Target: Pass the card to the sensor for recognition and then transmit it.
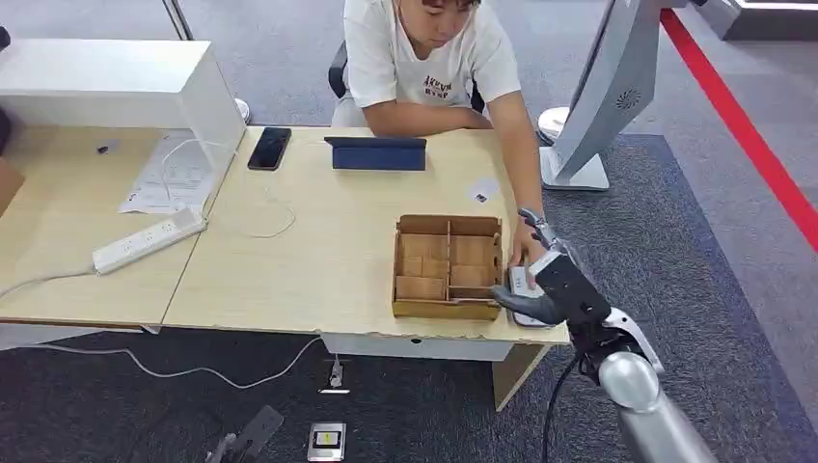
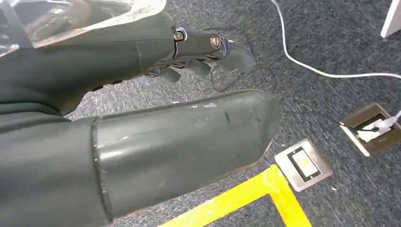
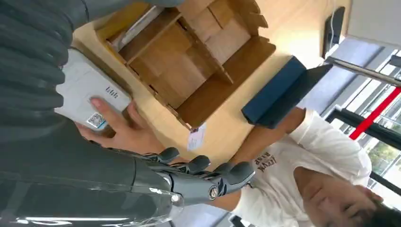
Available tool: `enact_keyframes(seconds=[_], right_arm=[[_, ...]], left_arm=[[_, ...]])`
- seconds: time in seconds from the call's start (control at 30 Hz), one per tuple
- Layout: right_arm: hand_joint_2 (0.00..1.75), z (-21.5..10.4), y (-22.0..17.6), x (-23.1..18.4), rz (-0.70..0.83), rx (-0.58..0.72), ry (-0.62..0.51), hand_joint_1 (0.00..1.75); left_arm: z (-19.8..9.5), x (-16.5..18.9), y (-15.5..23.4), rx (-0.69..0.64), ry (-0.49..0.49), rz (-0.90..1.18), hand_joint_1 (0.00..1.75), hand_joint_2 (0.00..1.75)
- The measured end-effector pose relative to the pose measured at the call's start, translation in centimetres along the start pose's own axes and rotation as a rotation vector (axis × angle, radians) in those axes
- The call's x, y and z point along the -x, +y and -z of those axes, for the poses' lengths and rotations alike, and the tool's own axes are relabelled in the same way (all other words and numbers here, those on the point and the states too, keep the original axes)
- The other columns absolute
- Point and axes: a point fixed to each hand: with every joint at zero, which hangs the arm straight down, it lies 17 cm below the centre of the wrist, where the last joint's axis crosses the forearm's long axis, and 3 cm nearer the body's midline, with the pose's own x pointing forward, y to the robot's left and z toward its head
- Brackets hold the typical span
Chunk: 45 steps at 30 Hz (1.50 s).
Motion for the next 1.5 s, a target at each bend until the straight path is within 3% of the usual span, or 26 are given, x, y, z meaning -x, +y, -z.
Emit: enact_keyframes(seconds=[0.2,0.47,0.9,1.13,1.27,1.5], right_arm=[[1.75,-0.7,1.9,-2.5,-0.279,-0.060,-0.068,0.00],[1.75,-1.1,3.7,-4.6,-0.378,-0.098,-0.133,0.00],[1.75,0.1,4.2,-3.5,-0.761,-0.119,-0.126,0.00],[1.75,0.6,4.5,-2.6,-0.816,-0.138,-0.116,0.00],[1.75,1.2,3.6,-2.2,-0.895,-0.061,-0.090,0.00],[1.75,1.3,3.8,-0.5,-0.897,-0.007,-0.031,0.00]], left_arm=[[0.0,0.1,0.2,-0.008,0.004,-0.013,0.00,0.00],[0.0,0.2,0.1,-0.009,0.004,-0.023,0.00,0.00],[-0.5,1.8,0.0,-0.019,0.036,-0.078,0.00,0.00],[-0.6,2.0,-0.1,-0.019,0.043,-0.086,0.00,0.00],[-0.6,2.1,-0.4,-0.001,0.050,-0.079,0.00,0.00],[-0.5,2.1,-0.2,0.004,0.058,-0.069,0.00,0.00]])
